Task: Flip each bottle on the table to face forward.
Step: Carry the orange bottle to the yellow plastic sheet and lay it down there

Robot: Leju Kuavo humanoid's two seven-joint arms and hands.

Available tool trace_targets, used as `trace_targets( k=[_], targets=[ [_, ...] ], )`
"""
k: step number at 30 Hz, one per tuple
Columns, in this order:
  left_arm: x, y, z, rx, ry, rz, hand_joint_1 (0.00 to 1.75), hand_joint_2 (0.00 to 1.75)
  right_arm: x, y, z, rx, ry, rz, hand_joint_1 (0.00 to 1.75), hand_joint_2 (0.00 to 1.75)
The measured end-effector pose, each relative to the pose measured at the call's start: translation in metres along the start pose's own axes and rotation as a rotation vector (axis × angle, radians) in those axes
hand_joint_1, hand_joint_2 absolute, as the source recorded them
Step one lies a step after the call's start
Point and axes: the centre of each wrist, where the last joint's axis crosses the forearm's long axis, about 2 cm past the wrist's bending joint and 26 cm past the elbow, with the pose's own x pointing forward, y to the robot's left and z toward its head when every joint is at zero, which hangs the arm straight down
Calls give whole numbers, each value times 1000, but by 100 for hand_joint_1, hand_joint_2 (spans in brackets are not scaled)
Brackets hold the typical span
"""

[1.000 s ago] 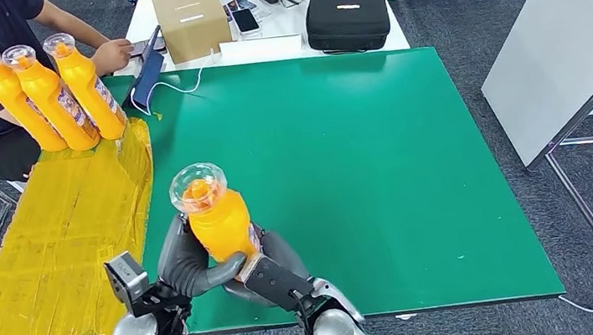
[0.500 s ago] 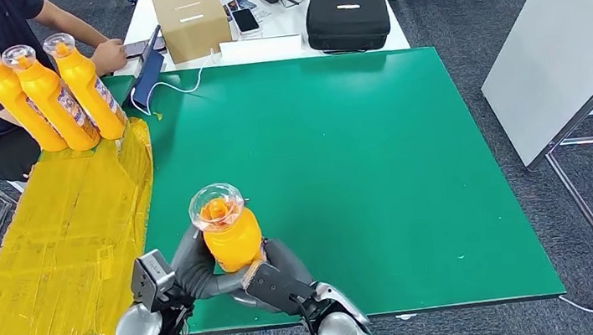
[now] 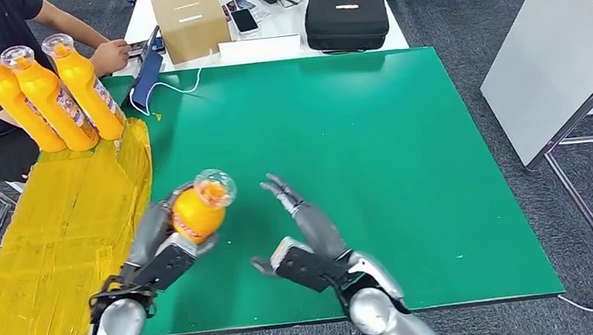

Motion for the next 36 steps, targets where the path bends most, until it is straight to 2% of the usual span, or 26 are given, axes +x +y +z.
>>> trace_targets(
  k=[6, 11, 16, 22, 30, 36],
  targets=[
    [-15, 17, 8, 82, 45, -138, 175, 175, -3, -26, 11, -57, -11, 42, 0, 0],
    [-18, 23, 8, 165, 70, -476, 175, 175, -8, -39, 24, -86, -8, 65, 0, 0],
    [-33, 26, 4, 148, 106, -733, 175, 175, -10, -49, 30, -91, -24, 69, 0, 0],
    [-48, 26, 4, 113, 131, -783, 175, 175, -11, -54, 32, -95, -29, 75, 0, 0],
    [-71, 17, 4, -8, 144, -1001, 175, 175, -8, -63, 25, -89, -59, 63, 0, 0],
    [-89, -4, 15, -227, 80, -983, 175, 175, -8, -69, 20, -78, -71, 64, 0, 0]
  ],
)
